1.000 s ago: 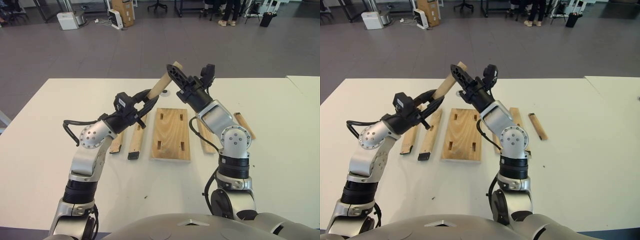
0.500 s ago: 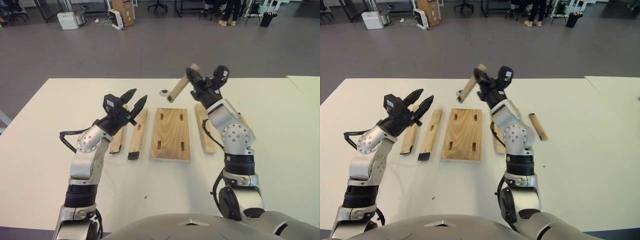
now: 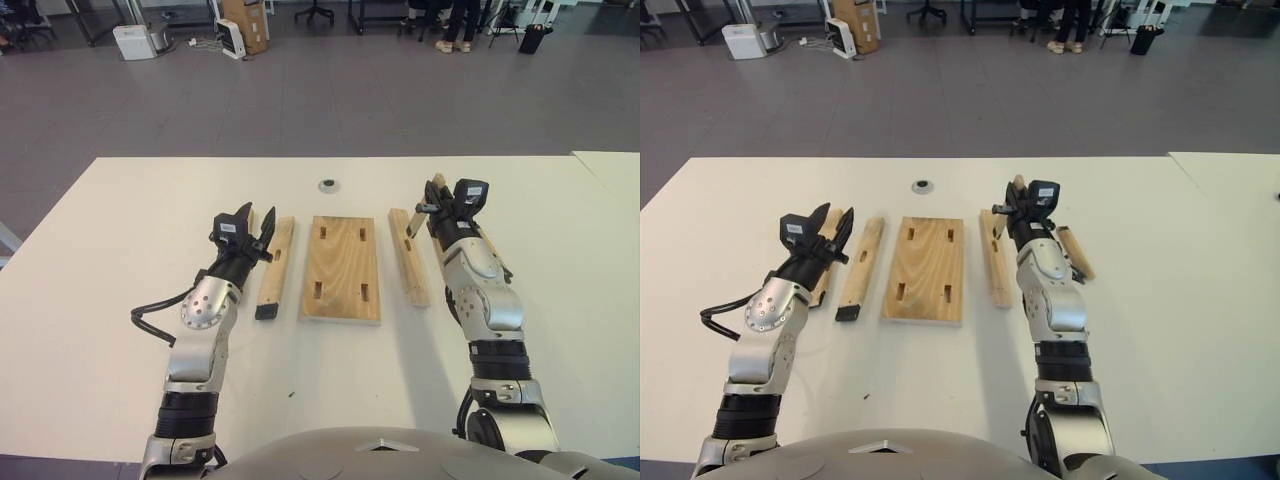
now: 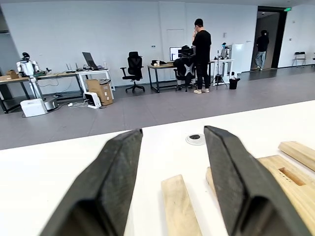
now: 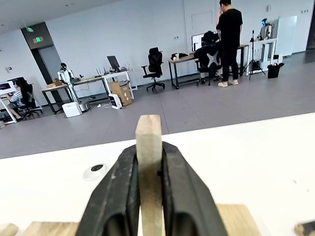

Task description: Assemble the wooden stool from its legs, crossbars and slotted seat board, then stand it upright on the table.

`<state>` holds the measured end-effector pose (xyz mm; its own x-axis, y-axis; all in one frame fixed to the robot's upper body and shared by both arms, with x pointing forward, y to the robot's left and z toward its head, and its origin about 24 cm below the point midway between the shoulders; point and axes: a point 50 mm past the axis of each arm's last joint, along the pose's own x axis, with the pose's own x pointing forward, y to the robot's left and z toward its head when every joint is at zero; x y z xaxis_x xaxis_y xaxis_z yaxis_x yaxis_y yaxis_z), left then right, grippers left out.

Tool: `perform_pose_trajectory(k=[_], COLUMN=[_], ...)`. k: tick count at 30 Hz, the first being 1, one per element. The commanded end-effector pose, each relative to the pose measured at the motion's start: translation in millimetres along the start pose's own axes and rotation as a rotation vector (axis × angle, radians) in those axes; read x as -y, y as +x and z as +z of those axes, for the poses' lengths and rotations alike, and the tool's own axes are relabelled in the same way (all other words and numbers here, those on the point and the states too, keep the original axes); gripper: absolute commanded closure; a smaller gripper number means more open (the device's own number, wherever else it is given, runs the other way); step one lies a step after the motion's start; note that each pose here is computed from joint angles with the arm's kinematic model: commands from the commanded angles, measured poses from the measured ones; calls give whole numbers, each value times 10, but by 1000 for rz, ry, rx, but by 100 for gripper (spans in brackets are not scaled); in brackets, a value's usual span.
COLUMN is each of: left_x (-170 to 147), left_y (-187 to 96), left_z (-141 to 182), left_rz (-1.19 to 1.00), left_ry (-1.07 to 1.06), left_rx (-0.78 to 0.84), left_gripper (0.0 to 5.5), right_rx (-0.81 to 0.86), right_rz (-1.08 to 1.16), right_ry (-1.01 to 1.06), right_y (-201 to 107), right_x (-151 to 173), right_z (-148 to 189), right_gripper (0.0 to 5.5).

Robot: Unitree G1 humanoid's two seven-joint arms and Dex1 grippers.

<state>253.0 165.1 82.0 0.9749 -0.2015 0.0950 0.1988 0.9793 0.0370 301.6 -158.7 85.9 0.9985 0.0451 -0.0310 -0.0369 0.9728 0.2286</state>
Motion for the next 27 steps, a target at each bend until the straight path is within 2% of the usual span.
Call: perform_pose_trajectory(k=[1, 11, 27], left_x=[3, 7, 91], left_y=[-26, -36, -30], left_z=[-56, -73, -116], left_rz=[21, 16, -20], left_ry=[2, 8, 27], left_rx=[-34, -50, -65], left_gripper=[322, 322, 322], right_rx=[-15, -38, -72], right_rz=[-43, -60, 5], right_ry=[-15, 35, -28], right_y=[-28, -11, 97], right_x=[15, -5, -43], right_z=[-42, -88, -356], right_gripper=[509, 509, 509])
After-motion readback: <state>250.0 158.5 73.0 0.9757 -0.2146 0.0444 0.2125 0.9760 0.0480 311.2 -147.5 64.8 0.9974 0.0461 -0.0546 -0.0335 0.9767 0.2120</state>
